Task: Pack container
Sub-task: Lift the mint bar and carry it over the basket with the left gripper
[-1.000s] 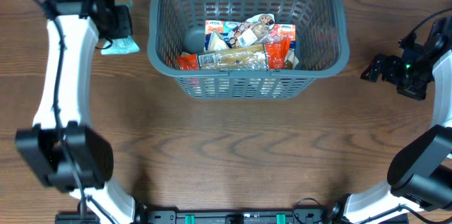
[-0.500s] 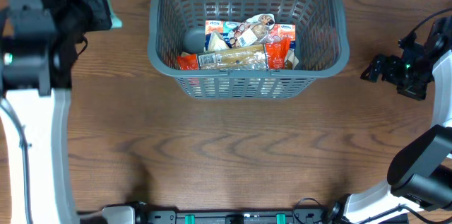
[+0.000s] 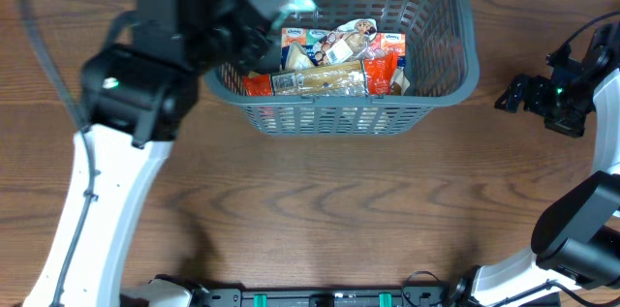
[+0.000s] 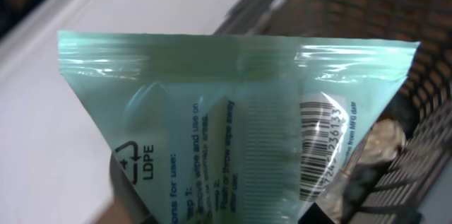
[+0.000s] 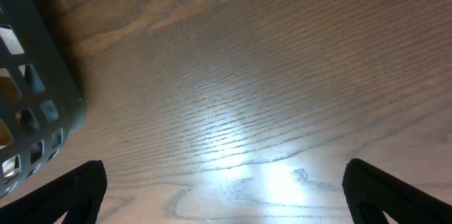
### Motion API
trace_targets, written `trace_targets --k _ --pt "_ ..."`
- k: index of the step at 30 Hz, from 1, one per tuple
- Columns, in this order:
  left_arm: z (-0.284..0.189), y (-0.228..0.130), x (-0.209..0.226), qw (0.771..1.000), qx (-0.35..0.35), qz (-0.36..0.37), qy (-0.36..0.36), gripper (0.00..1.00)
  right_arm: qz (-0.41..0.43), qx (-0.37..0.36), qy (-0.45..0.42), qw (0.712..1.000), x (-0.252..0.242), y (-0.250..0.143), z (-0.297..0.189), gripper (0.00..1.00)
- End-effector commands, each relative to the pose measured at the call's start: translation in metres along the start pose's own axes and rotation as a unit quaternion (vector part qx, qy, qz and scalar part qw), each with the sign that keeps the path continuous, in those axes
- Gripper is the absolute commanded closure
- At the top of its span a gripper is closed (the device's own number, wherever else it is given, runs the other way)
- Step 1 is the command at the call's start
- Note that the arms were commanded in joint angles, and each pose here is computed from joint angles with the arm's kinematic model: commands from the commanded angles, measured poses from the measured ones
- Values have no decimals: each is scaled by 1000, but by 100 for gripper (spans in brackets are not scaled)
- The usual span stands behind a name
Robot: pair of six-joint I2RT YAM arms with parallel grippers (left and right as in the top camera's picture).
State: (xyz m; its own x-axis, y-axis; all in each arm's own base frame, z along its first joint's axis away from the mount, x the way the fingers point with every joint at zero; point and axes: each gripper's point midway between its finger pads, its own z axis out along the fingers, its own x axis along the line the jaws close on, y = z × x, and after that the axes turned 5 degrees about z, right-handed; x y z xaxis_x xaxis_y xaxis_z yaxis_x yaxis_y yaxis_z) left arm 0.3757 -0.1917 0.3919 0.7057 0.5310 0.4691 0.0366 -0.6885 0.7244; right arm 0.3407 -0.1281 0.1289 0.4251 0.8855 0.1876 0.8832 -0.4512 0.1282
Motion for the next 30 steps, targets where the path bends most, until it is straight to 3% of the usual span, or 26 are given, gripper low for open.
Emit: trace_targets --k 1,6,18,30 --pt "16 15 -12 991 -23 132 -16 93 -5 4 4 1000 0 -2 2 1" --pt "54 20 -18 976 -32 213 -22 93 -5 4 4 1000 0 -2 2 1" --pt "145 -30 -41 973 21 212 -85 93 -5 4 4 1000 0 -2 2 1" --pt "159 -81 -78 962 95 190 -173 94 -6 2 4 1000 0 0 2 1"
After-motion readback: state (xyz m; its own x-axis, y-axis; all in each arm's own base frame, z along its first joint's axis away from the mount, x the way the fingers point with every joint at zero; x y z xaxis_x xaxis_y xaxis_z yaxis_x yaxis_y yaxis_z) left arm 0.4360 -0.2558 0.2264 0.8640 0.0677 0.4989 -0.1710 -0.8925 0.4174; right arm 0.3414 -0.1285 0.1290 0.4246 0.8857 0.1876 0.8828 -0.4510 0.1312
